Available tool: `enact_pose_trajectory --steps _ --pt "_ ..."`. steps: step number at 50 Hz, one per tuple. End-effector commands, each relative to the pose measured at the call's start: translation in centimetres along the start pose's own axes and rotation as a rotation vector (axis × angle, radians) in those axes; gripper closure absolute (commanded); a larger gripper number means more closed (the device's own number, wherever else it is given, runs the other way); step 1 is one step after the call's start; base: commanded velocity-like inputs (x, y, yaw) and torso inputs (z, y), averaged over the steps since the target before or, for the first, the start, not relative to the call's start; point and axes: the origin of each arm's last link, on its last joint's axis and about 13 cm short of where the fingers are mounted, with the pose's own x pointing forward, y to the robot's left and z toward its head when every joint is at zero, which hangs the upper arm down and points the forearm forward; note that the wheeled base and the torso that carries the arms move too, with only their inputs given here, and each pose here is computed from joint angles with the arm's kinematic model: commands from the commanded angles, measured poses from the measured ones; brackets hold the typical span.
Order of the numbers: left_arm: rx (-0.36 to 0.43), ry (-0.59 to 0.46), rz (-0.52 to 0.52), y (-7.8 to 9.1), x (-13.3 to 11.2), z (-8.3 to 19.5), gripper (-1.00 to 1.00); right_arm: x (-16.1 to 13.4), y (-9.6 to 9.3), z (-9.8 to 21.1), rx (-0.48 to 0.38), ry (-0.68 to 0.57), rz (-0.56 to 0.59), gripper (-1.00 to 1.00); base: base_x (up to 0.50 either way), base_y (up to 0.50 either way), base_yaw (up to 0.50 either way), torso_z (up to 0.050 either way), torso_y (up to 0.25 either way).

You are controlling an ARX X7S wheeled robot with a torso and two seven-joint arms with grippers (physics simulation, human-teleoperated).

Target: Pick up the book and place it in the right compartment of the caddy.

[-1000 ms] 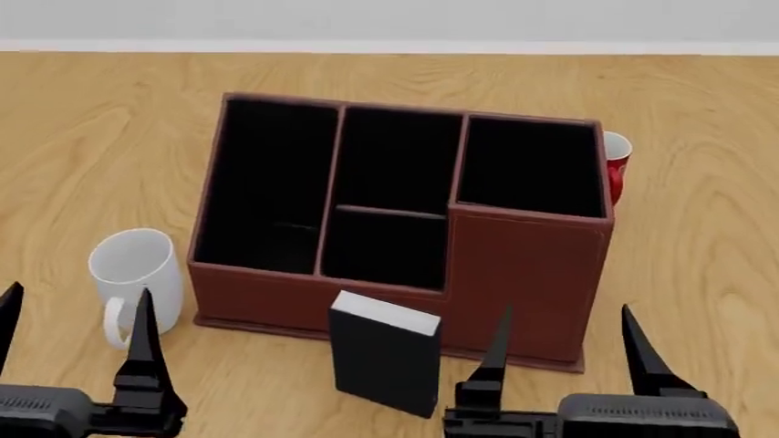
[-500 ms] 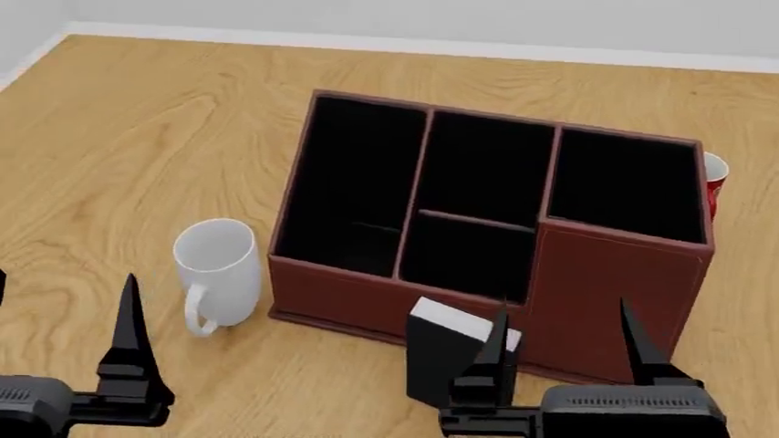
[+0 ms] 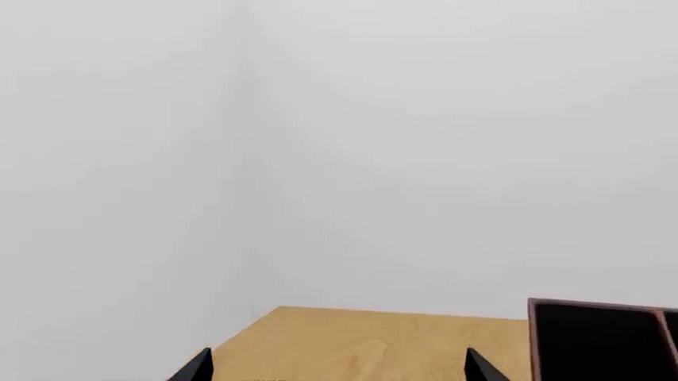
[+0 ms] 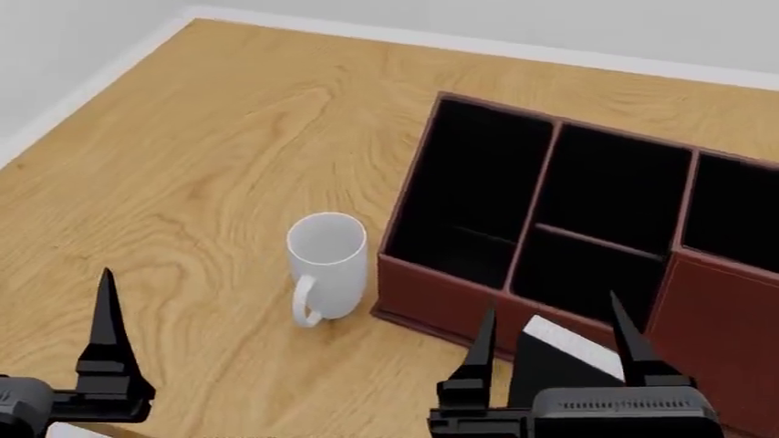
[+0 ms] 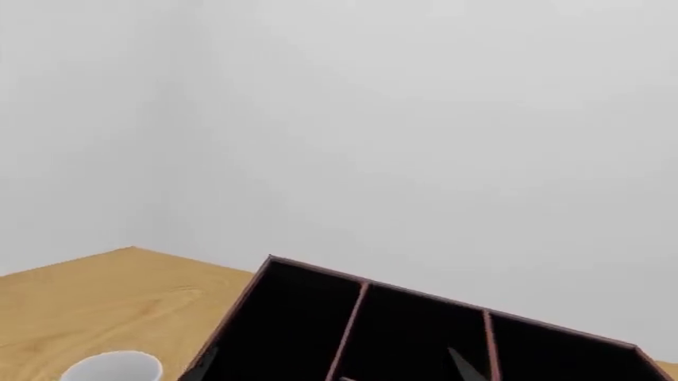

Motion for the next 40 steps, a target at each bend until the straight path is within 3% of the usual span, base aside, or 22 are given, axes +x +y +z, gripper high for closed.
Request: enact_pose_trajectory --steps 1,30,33,36,40 --pt "0.014 -0.007 0.009 0.1 -0.08 0.23 -1.0 -0.05 0.08 0.06 0.002 -0.006 0.012 -1.0 0.0 0.0 0.5 0.0 0.0" --pt "0.018 -0.009 0.011 0.15 -0.09 0.21 -1.0 0.16 0.24 -0.22 0.012 0.005 0.02 -1.0 0.0 0.0 0.5 0.0 0.0" --pt "0.019 -0.009 0.011 0.15 -0.1 0.24 -1.0 0.21 0.28 -0.18 0.009 0.011 0.008 -1.0 0.0 0.0 0.0 0.0 0.0" --pt "0.019 -0.008 0.012 0.16 -0.07 0.14 -1.0 0.0 0.26 -0.22 0.093 0.002 0.097 -1.0 0.07 -0.15 0.0 0.0 0.0" --pt "0.02 -0.008 0.011 0.15 -0.06 0.09 -1.0 -0.07 0.13 -0.11 0.098 -0.007 0.096 -1.0 0.22 -0.45 0.0 0.0 0.0"
